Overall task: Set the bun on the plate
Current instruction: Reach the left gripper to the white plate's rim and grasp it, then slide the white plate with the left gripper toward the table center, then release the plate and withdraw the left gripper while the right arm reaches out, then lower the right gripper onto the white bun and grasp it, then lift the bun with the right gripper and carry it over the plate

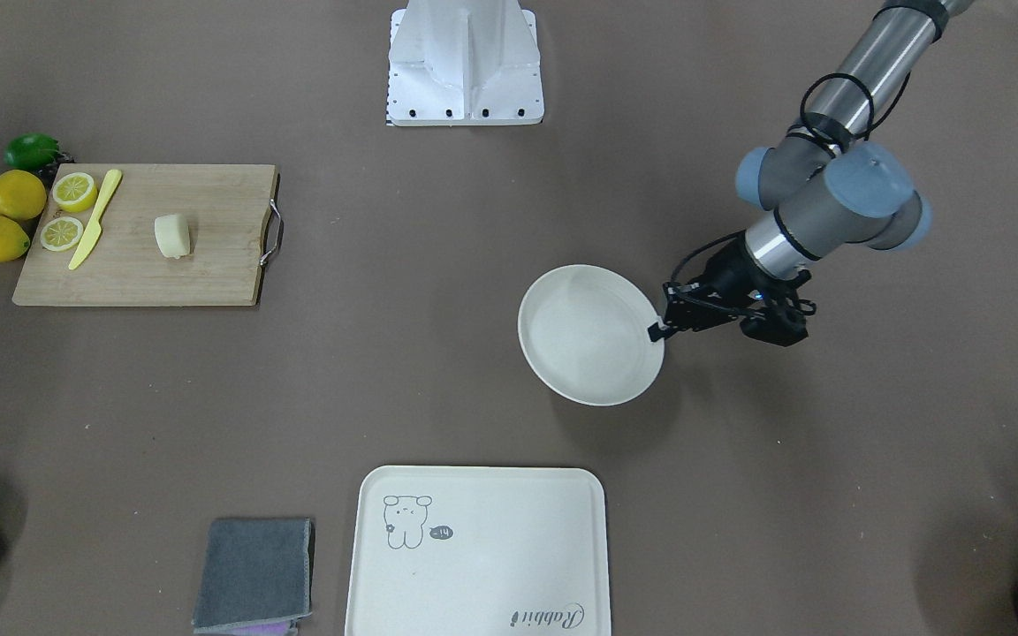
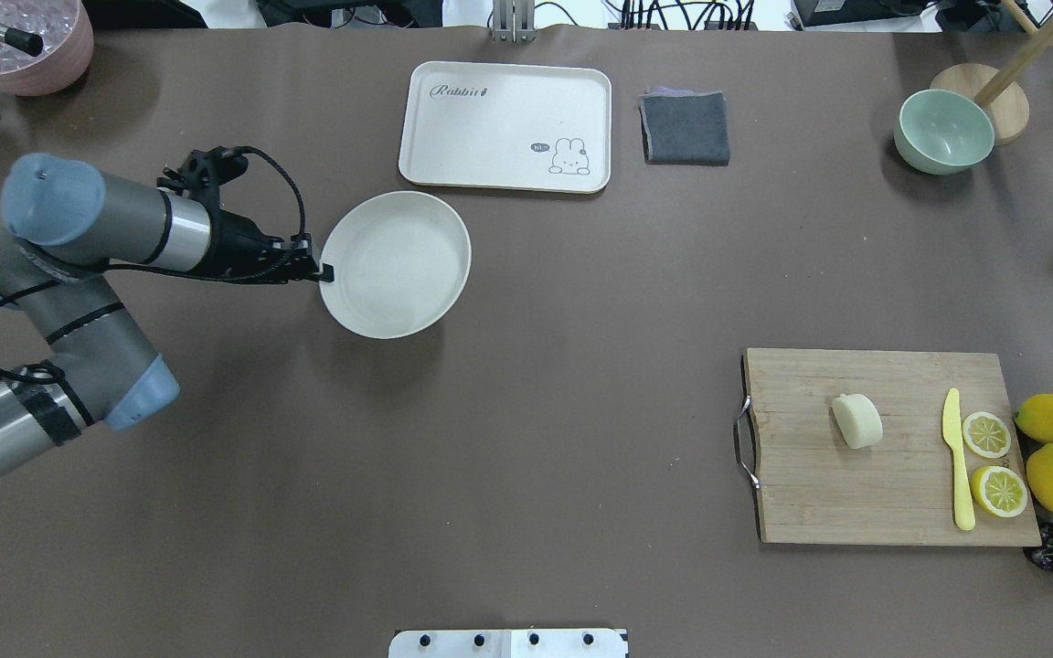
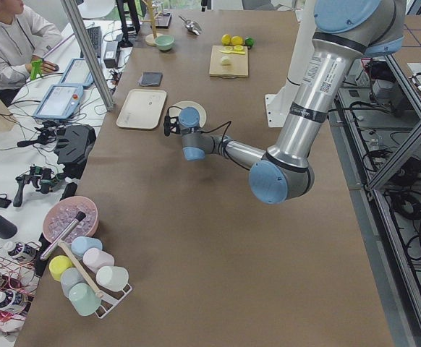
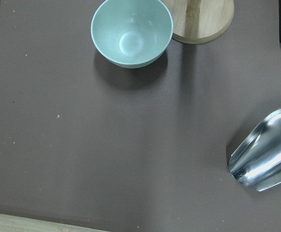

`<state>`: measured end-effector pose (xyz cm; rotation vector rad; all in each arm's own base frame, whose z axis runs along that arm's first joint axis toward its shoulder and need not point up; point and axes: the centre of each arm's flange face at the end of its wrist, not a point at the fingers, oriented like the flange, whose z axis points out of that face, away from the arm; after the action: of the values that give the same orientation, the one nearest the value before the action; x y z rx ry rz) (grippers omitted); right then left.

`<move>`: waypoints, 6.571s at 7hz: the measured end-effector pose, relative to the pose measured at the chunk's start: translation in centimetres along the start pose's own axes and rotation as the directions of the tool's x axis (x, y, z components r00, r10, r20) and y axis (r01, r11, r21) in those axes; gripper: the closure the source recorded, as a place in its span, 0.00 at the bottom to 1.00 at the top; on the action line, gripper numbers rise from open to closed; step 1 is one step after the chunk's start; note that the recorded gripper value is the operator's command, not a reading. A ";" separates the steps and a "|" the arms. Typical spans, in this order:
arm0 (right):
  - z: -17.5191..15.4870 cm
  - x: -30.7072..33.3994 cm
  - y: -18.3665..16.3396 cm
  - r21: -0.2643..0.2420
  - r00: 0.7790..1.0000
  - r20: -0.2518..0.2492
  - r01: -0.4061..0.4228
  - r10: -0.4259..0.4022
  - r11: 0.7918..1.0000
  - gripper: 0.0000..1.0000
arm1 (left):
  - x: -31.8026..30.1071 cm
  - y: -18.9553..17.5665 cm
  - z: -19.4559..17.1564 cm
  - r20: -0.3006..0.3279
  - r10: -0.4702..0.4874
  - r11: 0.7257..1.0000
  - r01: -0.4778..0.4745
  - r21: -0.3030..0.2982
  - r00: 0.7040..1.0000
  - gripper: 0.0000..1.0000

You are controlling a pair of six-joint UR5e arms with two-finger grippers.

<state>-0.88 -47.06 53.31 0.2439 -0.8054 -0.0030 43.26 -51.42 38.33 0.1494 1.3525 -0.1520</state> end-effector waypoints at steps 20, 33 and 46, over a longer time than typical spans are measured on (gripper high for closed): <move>2.6 -13.9 -3.1 -0.028 0.983 0.059 -0.172 0.174 0.985 0.00 | -1.6 -2.5 -13.1 0.216 0.220 0.975 -0.219 -0.028 0.951 0.02; 16.8 -28.3 12.7 -0.193 0.995 -0.081 0.036 -0.053 0.980 0.15 | -18.7 -9.7 -30.3 0.450 0.404 0.913 -0.381 -0.144 0.797 0.02; 13.3 -56.2 1.6 -0.108 0.989 0.012 -0.147 0.149 0.983 0.87 | -19.0 -9.8 -30.9 0.432 0.376 0.926 -0.350 -0.141 0.820 0.02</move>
<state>-49.58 -43.04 22.41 0.0827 -0.8391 0.0919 7.74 -54.57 50.17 0.3047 0.8379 0.1691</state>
